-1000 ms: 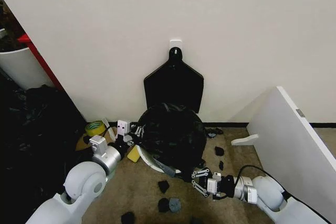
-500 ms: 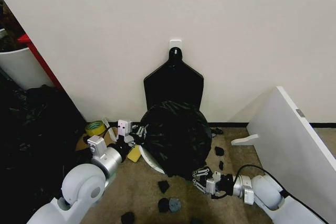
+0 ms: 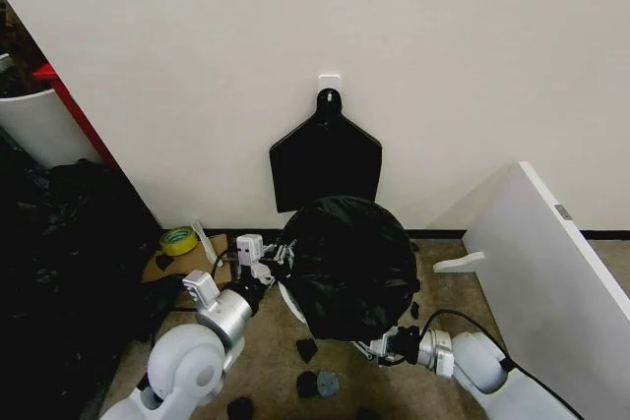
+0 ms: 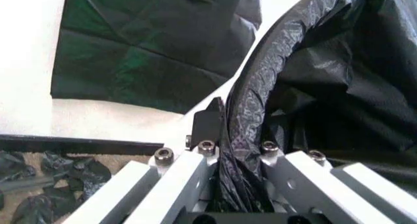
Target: Place the garbage bag over the trash bin.
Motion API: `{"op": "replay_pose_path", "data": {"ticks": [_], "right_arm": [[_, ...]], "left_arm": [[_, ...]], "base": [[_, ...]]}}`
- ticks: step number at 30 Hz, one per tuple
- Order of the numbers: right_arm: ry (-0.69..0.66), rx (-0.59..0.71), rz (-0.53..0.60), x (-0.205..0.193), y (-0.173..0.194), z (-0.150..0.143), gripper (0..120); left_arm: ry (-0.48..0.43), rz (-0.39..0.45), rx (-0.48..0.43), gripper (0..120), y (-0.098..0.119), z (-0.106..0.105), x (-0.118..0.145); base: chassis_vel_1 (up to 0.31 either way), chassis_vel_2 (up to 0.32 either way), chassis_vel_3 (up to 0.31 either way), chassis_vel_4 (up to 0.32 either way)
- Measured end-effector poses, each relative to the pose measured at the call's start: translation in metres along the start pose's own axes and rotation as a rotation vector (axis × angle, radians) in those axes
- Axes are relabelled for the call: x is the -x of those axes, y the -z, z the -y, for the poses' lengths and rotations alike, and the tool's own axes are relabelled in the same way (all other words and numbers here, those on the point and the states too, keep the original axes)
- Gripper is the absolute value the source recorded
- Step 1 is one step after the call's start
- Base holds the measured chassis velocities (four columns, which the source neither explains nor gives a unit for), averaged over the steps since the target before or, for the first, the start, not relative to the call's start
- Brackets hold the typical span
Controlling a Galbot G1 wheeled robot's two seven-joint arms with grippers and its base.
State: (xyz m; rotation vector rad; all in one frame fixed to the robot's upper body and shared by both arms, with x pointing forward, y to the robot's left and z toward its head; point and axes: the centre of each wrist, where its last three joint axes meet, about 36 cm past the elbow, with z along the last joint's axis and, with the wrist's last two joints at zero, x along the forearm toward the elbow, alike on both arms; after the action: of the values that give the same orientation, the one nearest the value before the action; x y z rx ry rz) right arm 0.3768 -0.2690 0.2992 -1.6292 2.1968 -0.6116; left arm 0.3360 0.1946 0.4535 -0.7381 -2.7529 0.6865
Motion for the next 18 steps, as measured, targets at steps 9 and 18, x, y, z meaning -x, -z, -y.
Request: {"op": "replay_pose_path", "data": {"ticks": [9, 18], "right_arm": [[-0.123, -0.045, -0.056, -0.001, -0.006, -0.001, 0], [-0.058, 0.007, 0.076, 0.016, 0.006, -0.008, 0]], "left_arm": [[0.003, 0.016, -0.027, 1, 0.003, -0.007, 0.003], [0.002, 0.036, -0.076, 1, 0.002, -0.011, 0.008]], "base": [[0.000, 0.000, 0.000, 0.000], [0.000, 0.000, 0.000, 0.000]]}}
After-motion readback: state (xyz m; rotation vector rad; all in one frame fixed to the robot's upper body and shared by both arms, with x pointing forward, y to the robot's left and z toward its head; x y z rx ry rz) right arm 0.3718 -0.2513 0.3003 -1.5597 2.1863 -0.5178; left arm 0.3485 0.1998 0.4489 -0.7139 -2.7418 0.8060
